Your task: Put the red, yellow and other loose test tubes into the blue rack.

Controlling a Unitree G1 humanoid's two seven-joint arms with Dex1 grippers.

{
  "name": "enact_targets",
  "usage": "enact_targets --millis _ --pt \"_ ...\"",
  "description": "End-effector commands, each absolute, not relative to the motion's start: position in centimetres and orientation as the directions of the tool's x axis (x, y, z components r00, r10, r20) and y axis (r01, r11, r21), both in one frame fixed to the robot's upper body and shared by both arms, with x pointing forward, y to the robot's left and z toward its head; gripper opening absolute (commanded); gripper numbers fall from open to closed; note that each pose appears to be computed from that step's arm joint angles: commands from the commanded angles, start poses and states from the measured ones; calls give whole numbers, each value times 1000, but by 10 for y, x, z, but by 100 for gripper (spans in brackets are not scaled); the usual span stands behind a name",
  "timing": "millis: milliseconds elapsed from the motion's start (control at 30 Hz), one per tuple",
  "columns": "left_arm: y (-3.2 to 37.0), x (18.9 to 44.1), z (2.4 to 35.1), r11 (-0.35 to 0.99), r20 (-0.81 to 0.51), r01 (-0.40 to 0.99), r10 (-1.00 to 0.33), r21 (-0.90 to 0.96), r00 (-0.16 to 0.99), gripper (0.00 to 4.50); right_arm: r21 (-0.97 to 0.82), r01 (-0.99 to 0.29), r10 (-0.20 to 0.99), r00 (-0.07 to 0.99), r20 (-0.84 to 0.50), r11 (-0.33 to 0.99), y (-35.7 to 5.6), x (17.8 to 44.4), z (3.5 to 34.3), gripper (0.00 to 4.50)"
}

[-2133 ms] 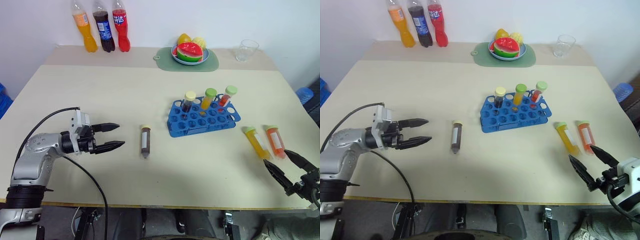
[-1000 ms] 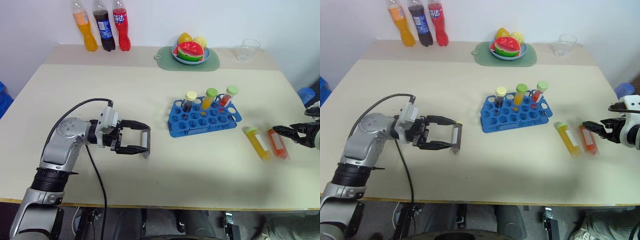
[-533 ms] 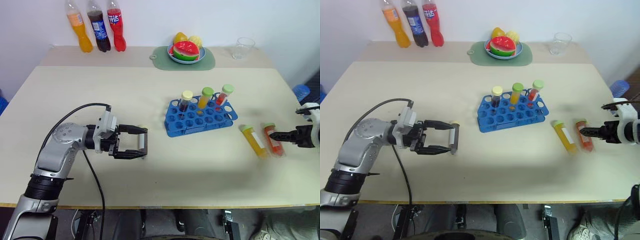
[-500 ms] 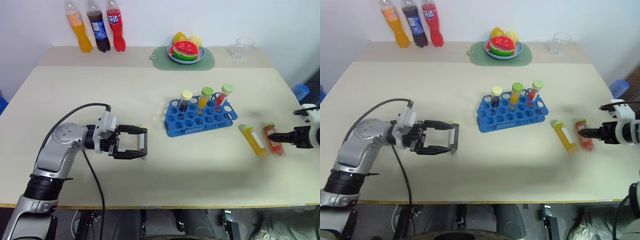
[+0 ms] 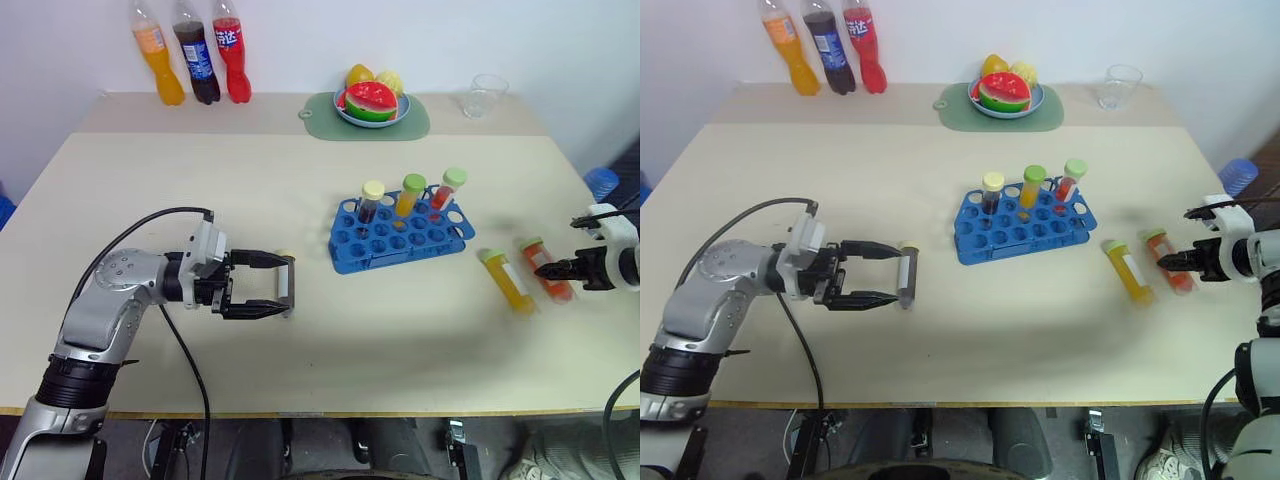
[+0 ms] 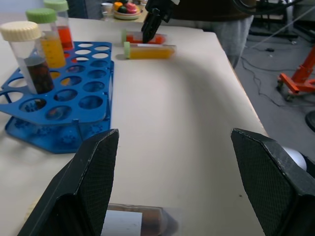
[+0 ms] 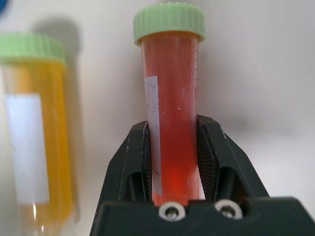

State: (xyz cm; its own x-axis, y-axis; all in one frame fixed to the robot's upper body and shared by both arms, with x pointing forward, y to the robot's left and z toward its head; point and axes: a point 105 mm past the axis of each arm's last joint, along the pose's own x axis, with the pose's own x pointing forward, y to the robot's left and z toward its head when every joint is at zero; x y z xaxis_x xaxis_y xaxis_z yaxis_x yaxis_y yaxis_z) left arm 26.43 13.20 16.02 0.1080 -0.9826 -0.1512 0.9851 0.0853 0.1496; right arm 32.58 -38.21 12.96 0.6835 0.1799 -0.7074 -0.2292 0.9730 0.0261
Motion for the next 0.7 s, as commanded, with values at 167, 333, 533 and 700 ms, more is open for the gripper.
enact_targets --millis 167,333,533,700 --pt "129 271 172 104 -113 974 -985 203 129 373 -96 -198 203 978 40 975 -330 330 227 77" --pt "127 278 174 102 -104 972 -987 211 126 373 -96 -114 134 959 249 989 -294 319 213 77" --pt "124 284 175 101 -84 974 -989 201 119 373 -153 -44 103 910 401 987 -250 325 188 77" --pt "122 289 178 90 -79 974 -991 210 109 373 -155 -20 94 871 482 988 -230 339 188 77"
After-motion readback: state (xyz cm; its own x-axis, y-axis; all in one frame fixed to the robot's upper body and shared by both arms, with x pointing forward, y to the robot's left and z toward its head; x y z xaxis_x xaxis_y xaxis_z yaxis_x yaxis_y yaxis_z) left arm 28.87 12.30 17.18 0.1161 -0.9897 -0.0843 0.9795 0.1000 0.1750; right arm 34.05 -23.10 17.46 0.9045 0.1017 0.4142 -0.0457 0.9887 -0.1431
